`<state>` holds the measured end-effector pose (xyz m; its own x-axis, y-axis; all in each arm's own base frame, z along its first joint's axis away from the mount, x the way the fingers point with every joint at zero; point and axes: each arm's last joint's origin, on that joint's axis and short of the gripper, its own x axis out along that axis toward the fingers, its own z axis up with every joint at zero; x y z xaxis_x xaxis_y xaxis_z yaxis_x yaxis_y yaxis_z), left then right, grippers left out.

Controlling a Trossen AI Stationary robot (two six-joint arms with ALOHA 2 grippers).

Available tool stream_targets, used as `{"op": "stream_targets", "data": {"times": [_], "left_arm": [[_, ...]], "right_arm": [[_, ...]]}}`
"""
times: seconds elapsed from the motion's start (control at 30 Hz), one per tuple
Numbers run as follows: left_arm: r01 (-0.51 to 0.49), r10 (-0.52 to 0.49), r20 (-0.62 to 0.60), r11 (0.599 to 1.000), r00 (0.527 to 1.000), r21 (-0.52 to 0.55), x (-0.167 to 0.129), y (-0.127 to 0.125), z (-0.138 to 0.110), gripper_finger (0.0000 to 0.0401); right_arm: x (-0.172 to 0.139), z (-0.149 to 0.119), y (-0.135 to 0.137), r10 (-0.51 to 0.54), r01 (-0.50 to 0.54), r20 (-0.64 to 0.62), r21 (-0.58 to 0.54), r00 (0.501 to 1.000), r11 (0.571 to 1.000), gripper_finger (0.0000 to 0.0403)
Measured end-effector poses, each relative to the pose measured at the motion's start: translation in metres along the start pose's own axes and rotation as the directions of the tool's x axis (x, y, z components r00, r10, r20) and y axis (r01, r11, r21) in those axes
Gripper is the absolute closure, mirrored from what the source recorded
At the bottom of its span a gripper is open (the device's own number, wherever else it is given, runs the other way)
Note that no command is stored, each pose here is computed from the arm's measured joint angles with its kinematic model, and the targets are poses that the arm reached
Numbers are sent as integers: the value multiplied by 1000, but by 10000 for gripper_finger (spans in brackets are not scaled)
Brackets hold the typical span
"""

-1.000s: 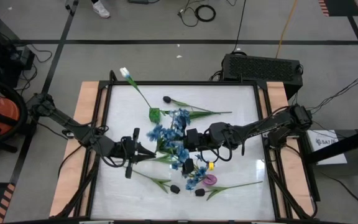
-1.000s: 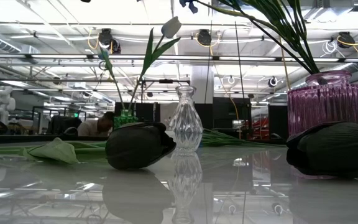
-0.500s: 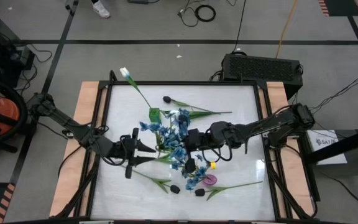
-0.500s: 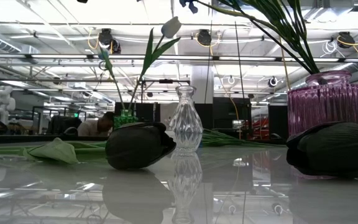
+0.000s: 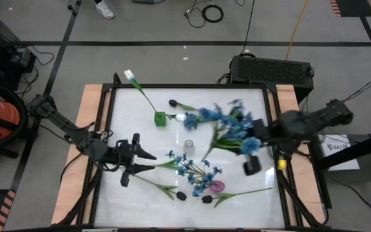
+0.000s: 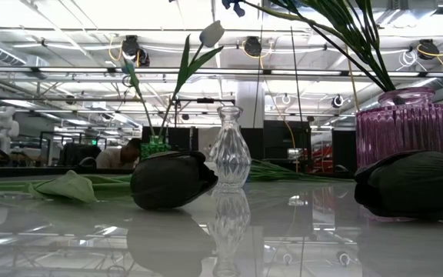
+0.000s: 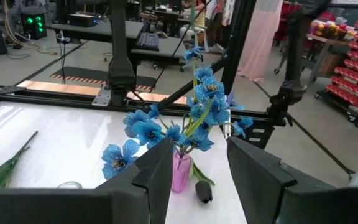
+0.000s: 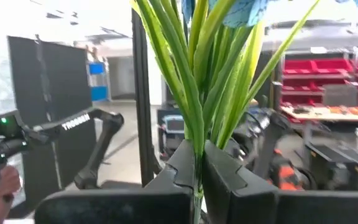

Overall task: Sort flowers into vase by color
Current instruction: Put the bottom blue flowers into the purple vase

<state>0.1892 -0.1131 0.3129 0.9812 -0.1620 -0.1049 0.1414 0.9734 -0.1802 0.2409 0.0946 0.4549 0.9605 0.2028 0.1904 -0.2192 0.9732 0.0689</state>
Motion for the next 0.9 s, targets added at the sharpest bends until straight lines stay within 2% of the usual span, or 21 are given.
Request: {"op": "stream_targets", "data": {"times": [0.13,0.23,0.43,0.63,0.8,0.9], "left_arm": [[3,-3,-5,1000,1000,7,0,-1,-1,241],[2,-2,-7,1000,1000,9,0,-1,-1,241],[1,-1,-7,1000,1000,11,0,-1,-1,241],[-3,3,-11,1000,1000,7,0,0,-1,241],[-11,11,-8,1000,1000,8,0,0,-1,241],[-29,29,-4,1000,1000,10,0,0,-1,241]], "right_arm": [[-32,10,12,-79,79,-77,-3,994,997,399],[-45,6,21,-138,138,-154,-14,978,990,398],[-50,-34,35,-201,198,-270,-39,942,979,397],[-60,-87,33,-268,291,-269,48,925,955,397],[-76,-115,30,-305,337,-176,201,936,920,397],[-85,-134,30,-312,344,-158,253,937,904,397]]}}
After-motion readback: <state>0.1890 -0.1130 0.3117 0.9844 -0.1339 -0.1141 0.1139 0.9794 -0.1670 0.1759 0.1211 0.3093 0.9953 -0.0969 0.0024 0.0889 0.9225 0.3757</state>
